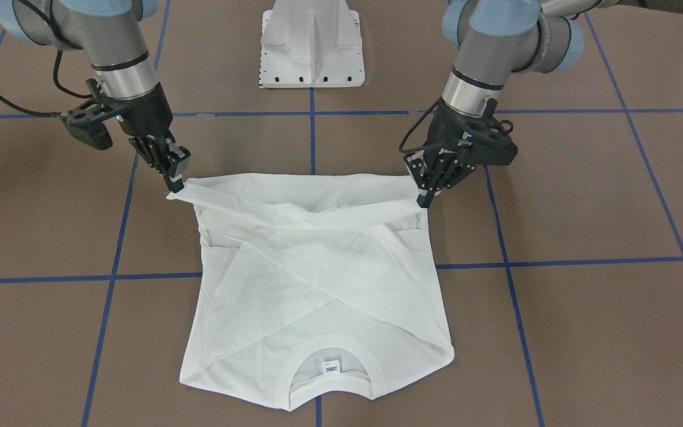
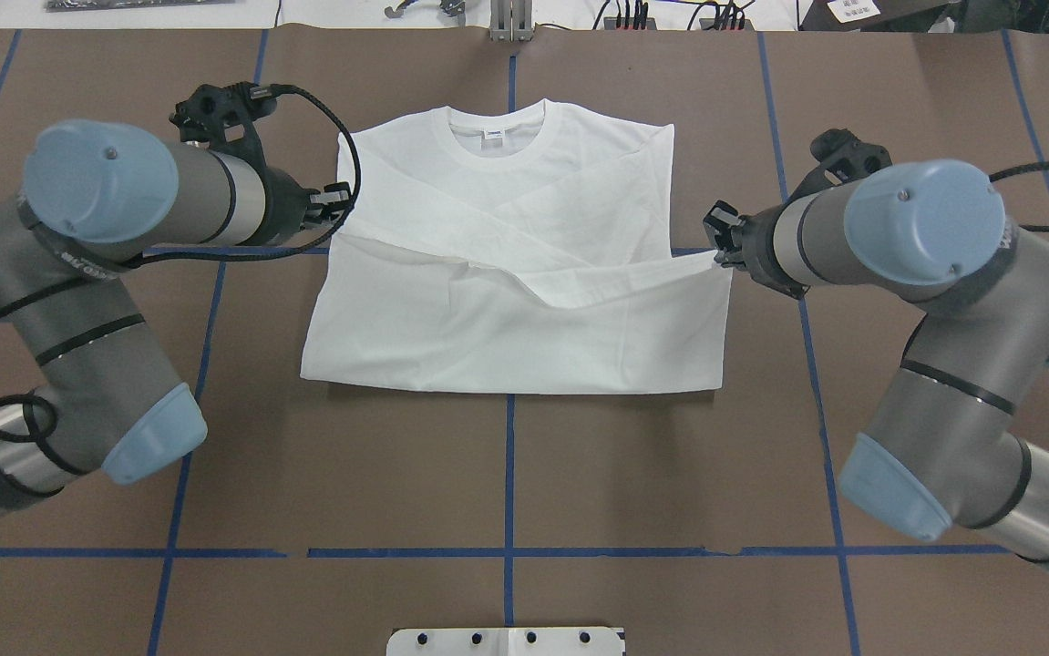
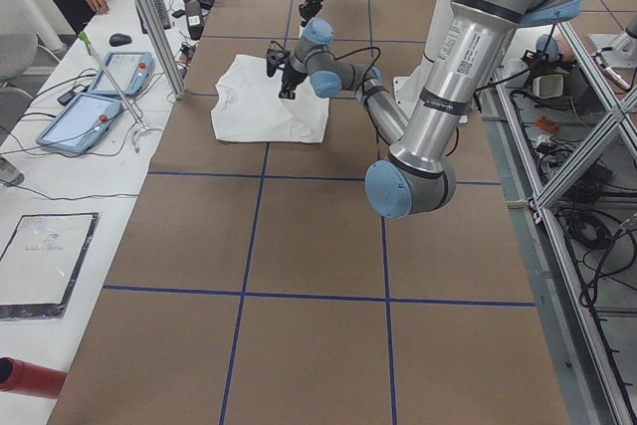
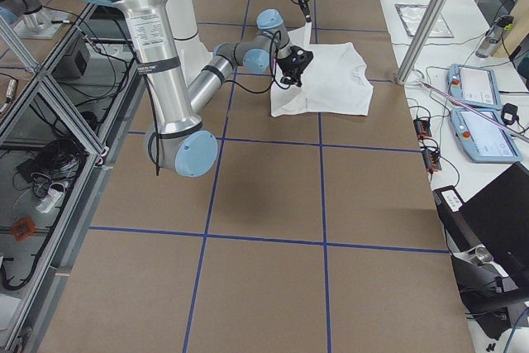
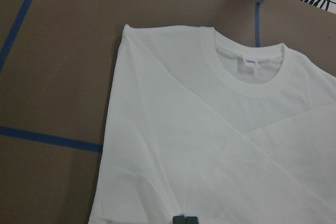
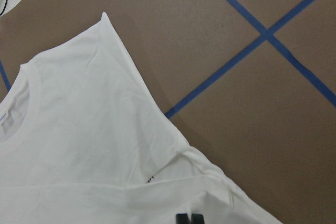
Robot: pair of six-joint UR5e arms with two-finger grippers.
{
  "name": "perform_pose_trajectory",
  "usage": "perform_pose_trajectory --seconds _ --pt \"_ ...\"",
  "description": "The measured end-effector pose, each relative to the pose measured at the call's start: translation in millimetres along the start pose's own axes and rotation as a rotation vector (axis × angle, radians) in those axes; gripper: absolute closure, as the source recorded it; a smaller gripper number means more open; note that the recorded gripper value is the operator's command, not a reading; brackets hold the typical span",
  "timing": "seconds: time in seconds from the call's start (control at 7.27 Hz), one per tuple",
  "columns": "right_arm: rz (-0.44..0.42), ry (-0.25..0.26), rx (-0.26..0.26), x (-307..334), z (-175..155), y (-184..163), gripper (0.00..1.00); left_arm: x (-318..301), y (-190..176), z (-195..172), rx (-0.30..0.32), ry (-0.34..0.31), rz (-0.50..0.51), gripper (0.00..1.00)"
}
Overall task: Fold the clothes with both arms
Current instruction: 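Lift the hem with both grippers and fold it toward the collar, then release the hem and hold both grippers above the collar edge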
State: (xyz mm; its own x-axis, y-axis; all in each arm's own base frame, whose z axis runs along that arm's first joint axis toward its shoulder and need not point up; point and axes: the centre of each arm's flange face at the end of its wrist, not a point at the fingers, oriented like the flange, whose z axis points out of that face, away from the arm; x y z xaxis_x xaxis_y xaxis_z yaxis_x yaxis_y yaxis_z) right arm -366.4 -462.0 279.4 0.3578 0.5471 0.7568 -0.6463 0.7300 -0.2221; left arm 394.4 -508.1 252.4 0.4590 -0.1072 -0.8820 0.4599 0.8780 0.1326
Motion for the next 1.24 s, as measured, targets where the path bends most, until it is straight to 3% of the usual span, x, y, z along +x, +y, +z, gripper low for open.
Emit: perform_pose_trajectory --seconds 0.55,0.96,1.24 --pt "-0.007 0.082 0.094 -74 81 -75 1.0 -20 -74 75 0.078 -0.027 -0.001 1.0" --pt "-0.004 0.09 0.125 -95 138 -118 1.0 -27 -102 120 0.116 -0.036 -0.008 1.0" --pt "0.002 0.107 0.131 -111 155 -126 1.0 -26 -111 135 0.142 -0.058 -0.012 1.0"
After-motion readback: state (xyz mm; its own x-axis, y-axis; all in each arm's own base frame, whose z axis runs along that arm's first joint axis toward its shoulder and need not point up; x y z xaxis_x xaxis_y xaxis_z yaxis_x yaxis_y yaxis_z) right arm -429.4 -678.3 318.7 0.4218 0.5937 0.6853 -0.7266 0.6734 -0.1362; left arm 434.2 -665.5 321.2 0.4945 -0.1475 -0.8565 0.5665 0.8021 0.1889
